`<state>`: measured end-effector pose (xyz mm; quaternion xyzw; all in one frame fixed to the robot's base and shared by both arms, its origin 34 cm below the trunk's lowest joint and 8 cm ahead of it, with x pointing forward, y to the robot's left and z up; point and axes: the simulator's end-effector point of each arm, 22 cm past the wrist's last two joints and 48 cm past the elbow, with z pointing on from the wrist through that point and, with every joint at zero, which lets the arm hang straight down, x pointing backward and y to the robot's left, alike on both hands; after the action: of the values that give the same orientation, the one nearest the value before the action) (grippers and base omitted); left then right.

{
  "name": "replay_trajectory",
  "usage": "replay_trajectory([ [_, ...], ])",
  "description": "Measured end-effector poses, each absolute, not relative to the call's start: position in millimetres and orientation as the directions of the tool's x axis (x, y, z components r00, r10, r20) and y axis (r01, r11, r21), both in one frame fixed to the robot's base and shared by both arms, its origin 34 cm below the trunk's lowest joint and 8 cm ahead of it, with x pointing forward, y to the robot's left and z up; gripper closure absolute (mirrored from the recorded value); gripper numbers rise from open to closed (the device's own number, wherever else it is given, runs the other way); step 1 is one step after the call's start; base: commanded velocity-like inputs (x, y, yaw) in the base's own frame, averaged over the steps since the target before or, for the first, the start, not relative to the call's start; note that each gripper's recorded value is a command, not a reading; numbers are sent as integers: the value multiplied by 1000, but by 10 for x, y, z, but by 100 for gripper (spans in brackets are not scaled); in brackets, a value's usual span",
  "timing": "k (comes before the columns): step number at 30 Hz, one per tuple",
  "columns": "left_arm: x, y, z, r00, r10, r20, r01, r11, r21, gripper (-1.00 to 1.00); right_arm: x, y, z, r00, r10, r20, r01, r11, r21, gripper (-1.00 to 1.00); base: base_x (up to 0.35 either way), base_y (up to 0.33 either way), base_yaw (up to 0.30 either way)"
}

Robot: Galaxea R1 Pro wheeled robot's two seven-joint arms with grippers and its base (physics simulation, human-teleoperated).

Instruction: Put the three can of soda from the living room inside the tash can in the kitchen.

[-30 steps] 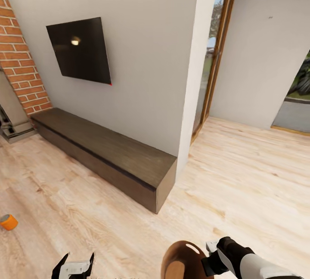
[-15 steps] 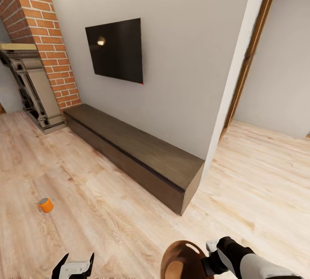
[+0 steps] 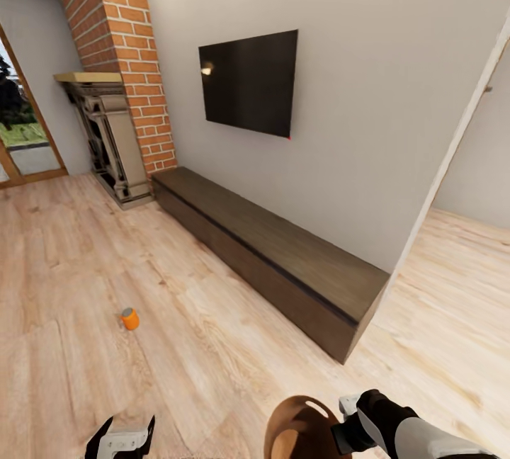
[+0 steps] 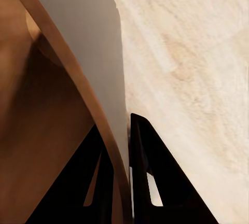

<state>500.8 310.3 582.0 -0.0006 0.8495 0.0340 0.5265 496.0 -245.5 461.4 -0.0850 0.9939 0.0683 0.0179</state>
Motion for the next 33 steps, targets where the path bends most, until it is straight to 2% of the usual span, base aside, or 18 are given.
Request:
replay_trajectory([
  [12,5008,3103,5821,-445,35,-895,-37,998,57,-100,4948,-2440,4611,-986,-163,-45,-167,976,137,100,0,321,238],
  [25,5008,3103,5822,-445,35,-895,-37,998,57,-100,4943,-2438,4608,-985,-167,-44,-172,976,135,100,4,320,25],
  [33,5008,3105,5823,-444,35,-895,-38,998,58,-100,4952,-2442,4611,-985,-165,-46,-169,976,135,100,202,244,44],
])
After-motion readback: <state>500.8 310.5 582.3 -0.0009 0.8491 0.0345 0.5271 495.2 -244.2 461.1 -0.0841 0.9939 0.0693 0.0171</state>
